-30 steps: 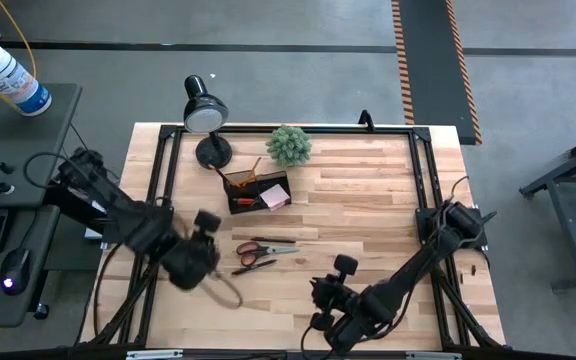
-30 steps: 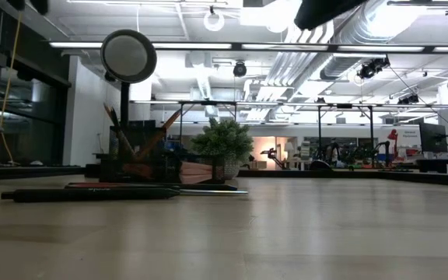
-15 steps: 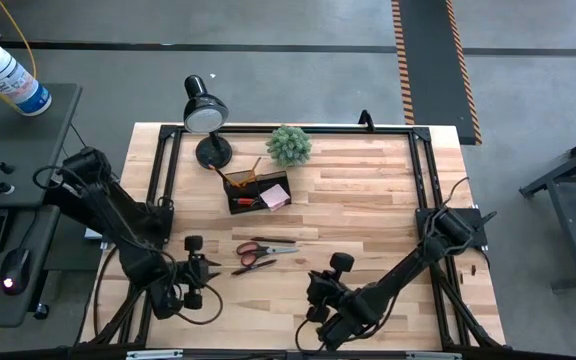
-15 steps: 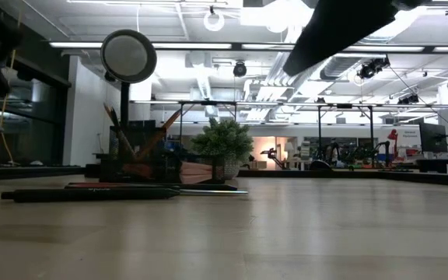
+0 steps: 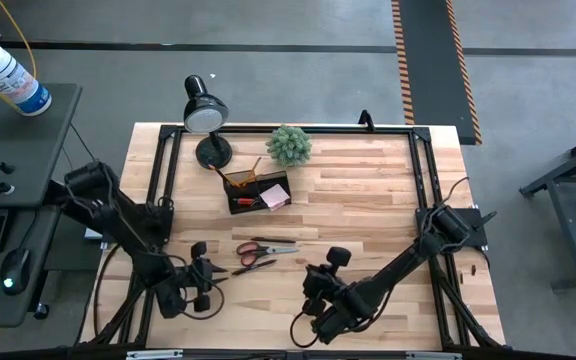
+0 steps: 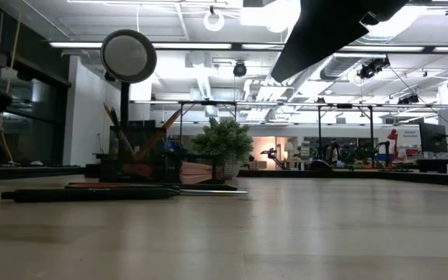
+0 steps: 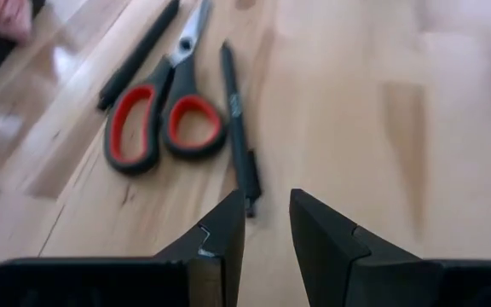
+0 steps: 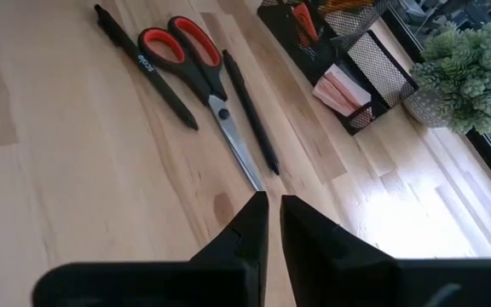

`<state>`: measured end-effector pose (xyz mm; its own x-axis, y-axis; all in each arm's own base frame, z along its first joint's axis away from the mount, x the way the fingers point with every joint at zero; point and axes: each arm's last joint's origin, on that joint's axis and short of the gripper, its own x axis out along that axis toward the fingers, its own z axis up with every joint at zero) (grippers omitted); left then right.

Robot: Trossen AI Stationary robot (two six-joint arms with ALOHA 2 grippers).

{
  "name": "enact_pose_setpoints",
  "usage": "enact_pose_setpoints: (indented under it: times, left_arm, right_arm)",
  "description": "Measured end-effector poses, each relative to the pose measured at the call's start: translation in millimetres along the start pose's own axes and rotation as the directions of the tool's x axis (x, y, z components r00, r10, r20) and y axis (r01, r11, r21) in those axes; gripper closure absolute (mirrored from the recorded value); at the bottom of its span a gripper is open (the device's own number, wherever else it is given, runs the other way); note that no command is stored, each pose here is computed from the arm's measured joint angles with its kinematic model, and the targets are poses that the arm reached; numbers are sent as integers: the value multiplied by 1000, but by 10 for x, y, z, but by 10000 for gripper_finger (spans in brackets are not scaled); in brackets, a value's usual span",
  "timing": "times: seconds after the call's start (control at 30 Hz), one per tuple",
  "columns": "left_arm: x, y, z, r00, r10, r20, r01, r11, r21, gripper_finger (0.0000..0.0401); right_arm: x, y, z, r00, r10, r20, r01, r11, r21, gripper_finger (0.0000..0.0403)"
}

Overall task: Pick and place office supplies into organizer
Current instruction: Put the bottom pen into the desktop organizer

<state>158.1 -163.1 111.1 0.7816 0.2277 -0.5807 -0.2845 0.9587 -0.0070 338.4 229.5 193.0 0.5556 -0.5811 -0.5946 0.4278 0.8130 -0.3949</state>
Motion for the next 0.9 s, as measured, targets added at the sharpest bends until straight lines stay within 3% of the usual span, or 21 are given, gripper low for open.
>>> enact_pose_setpoints:
  times: [0.43,0.9]
  left_arm:
    - [254,-56,-295,997,79,21,-79,997,-22,315]
    - [352,-81,-240,995,99,28,-98,995,-5,315]
  right_arm:
    - [-8,23,13,1000,15,13,-16,1000,23,382]
    - [-9,32,22,1000,23,18,-23,999,35,385]
